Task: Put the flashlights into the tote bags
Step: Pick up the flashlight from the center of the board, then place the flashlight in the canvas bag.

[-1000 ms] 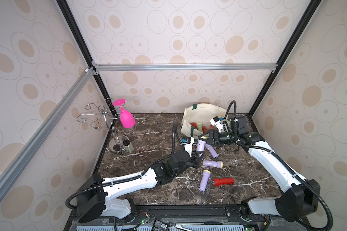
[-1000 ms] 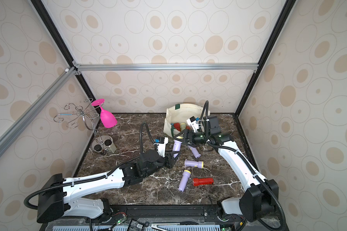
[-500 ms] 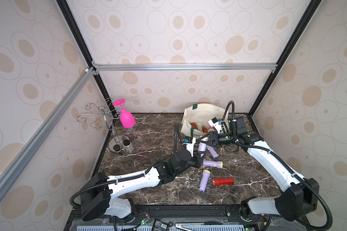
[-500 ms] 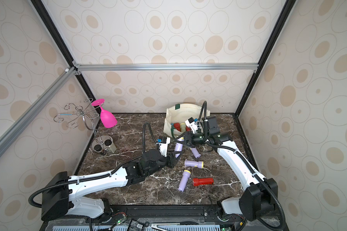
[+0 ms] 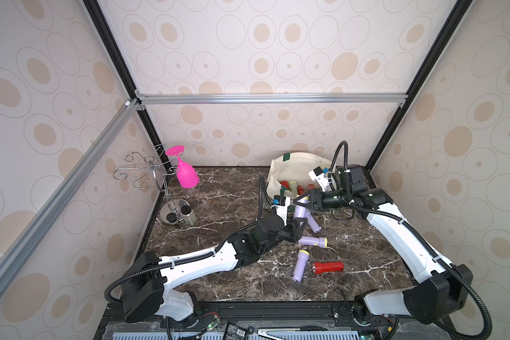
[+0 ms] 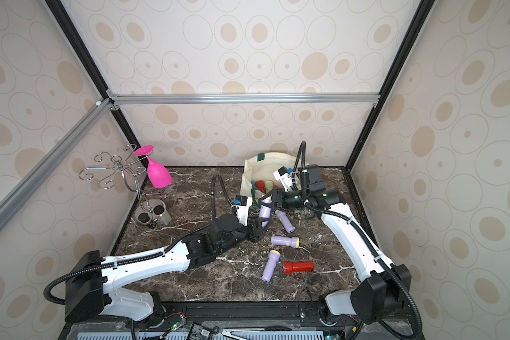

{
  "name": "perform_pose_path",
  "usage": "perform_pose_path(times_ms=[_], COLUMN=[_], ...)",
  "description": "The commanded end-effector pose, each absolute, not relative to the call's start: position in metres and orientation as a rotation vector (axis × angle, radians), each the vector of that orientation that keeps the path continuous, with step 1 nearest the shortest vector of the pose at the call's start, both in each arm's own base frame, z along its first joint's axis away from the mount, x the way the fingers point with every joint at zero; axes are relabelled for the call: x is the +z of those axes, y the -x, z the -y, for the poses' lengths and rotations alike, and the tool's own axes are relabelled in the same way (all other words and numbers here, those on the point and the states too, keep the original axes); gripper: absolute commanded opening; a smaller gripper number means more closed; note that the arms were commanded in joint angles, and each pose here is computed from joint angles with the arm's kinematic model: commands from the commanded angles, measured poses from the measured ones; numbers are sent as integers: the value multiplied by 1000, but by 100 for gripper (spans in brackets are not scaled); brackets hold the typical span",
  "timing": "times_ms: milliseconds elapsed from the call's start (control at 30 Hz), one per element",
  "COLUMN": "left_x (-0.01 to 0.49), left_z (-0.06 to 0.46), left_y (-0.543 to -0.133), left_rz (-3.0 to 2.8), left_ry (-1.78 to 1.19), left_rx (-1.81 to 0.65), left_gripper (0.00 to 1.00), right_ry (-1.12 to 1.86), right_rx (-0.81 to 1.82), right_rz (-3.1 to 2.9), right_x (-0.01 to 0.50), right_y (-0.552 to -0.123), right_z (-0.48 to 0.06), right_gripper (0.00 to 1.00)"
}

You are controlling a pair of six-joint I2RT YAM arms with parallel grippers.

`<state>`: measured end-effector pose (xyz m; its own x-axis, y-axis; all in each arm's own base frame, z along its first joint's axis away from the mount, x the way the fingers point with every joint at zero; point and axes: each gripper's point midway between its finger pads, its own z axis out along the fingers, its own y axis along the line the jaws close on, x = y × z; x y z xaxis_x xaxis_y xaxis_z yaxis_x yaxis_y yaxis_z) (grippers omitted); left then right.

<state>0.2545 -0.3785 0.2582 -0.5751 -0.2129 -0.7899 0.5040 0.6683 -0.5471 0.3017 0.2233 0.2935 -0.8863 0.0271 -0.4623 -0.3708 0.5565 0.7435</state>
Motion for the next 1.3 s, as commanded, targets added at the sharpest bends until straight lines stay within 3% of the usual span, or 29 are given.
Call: perform_pose_path(times_ms=[0, 100, 267, 733, 1033, 1267], left_x=[272, 270, 260, 240, 232, 223], left_z=[375, 374, 366, 351, 338, 338], left_y=[-262, -261, -259, -253, -247, -247], left_rz=[-1938, -1953, -1980, -2017, -2027, -2049], left_ry=[-214, -227, -226, -219, -199, -218], left_rx=[-956, -941, -905, -871, -862, -834], left_gripper=[73, 87, 93, 96, 96, 96], right_ry=[222, 191, 131, 38, 43, 58], right_rx=[1134, 1073, 913, 747, 628, 580], right_rz=[-2396, -2343, -2305, -2281, -2378, -2475], right_x=[293, 308, 328, 321, 270, 225], right_y=[-316, -330, -366, -467, -515, -529], right_z=[-207, -202, -182, -182, -183, -186], right_gripper=[0, 0, 0, 0, 0, 0])
